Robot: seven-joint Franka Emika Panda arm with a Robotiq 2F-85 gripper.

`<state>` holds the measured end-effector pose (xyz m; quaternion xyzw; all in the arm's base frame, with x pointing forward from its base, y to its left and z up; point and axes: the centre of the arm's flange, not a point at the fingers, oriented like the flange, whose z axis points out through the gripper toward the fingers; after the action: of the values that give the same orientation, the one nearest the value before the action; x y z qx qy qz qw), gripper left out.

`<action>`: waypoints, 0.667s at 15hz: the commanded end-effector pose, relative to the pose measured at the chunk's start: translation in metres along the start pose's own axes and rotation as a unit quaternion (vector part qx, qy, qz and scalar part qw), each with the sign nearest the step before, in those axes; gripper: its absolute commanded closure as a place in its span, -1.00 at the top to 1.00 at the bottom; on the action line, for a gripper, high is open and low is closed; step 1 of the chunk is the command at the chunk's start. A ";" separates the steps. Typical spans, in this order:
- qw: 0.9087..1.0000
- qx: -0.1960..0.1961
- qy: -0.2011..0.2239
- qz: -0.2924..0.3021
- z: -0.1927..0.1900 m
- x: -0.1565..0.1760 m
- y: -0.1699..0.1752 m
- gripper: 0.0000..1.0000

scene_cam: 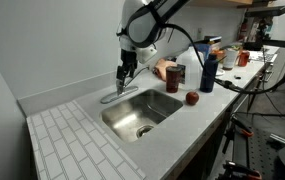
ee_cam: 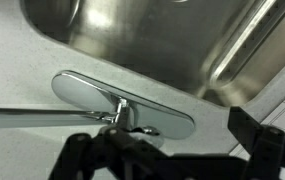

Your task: Move the tap nozzle to the right

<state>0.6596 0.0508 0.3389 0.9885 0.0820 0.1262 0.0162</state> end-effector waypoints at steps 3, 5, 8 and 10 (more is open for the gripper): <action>1.000 0.012 -0.018 -0.008 0.004 -0.008 -0.004 1.00; 1.000 0.005 -0.019 -0.004 0.001 -0.011 -0.001 1.00; 0.999 -0.017 -0.031 0.010 -0.012 -0.019 0.007 1.00; 0.999 -0.032 -0.035 0.016 -0.025 -0.028 0.014 1.00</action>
<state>0.6507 0.0412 0.3353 0.9915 0.0748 0.1025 0.0274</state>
